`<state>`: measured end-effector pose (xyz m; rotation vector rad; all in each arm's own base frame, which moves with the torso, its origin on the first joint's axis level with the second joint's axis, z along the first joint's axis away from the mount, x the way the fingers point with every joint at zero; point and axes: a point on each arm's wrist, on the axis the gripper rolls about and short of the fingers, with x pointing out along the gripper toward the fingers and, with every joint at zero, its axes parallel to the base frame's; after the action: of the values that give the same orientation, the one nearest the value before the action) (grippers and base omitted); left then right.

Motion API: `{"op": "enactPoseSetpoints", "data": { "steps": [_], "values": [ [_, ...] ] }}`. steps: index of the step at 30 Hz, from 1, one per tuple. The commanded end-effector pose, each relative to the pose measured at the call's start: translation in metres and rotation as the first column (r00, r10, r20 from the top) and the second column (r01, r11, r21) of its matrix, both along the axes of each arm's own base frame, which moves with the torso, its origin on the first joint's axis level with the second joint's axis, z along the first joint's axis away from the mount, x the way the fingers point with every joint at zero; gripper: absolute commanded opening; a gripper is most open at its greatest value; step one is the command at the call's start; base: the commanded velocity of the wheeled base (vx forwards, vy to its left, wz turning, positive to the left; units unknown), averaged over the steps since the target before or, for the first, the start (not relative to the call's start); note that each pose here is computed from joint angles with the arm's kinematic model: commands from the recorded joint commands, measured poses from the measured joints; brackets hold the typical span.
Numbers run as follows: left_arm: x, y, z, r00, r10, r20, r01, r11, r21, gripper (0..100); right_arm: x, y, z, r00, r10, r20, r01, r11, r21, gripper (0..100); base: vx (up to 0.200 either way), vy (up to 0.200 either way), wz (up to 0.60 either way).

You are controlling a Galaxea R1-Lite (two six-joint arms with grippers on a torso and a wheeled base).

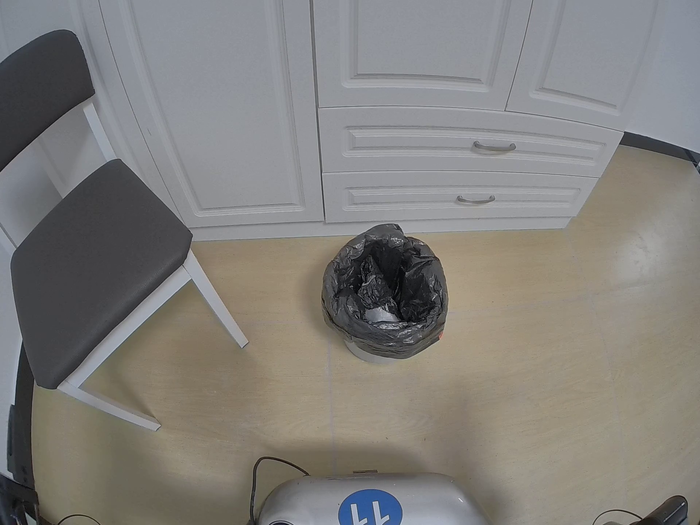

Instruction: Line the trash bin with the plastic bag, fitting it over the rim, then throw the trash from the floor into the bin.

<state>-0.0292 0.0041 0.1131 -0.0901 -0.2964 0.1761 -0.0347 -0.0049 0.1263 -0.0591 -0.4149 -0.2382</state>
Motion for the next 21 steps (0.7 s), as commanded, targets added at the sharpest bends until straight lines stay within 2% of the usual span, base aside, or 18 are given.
{"op": "enactPoseSetpoints", "data": {
  "steps": [1,2,5,7,9,13,15,19,21],
  "values": [
    [0.004,0.000,-0.016,0.997,-0.004,-0.074,0.004,1.000,0.007,100,0.004,0.001,-0.012,0.999,0.037,-0.033,-0.036,0.999,0.009,100,0.000,0.000,0.00],
    [0.004,0.000,-0.016,0.997,-0.004,-0.081,0.004,1.000,0.007,100,0.004,0.001,-0.012,0.999,0.041,-0.035,-0.041,0.999,0.012,100,0.000,0.000,0.00],
    [0.005,0.000,-0.026,0.983,0.006,-0.184,0.001,0.999,0.041,100,0.006,0.001,-0.018,0.993,0.080,-0.092,-0.078,0.997,0.026,100,0.000,0.000,0.00],
    [0.006,0.000,-0.031,0.971,0.008,-0.239,0.003,0.999,0.046,100,0.009,0.001,-0.028,0.978,0.082,-0.190,-0.077,0.996,0.034,100,0.000,0.000,0.00],
    [0.006,0.000,-0.030,0.973,0.002,-0.229,0.008,0.999,0.042,100,0.010,0.001,-0.033,0.968,0.082,-0.238,-0.075,0.996,0.038,100,0.000,0.000,0.00],
    [0.006,-0.001,-0.030,0.973,-0.020,-0.229,0.031,0.999,0.042,100,0.011,0.002,-0.037,0.958,0.086,-0.275,-0.078,0.996,0.040,100,0.000,0.000,0.00],
    [0.006,-0.001,-0.033,0.966,-0.053,-0.254,0.067,0.997,0.047,100,0.011,0.002,-0.044,0.934,0.091,-0.344,-0.081,0.996,0.045,100,0.000,0.000,0.00],
    [0.006,-0.003,-0.033,0.960,-0.109,-0.257,0.124,0.992,0.040,100,0.011,0.003,-0.045,0.924,0.158,-0.349,-0.141,0.987,0.073,100,0.000,0.000,0.00],
    [0.006,-0.004,-0.037,0.943,-0.156,-0.293,0.175,0.984,0.040,100,0.012,0.004,-0.045,0.913,0.203,-0.354,-0.195,0.979,0.059,100,0.000,0.000,0.00]
  ]
}}
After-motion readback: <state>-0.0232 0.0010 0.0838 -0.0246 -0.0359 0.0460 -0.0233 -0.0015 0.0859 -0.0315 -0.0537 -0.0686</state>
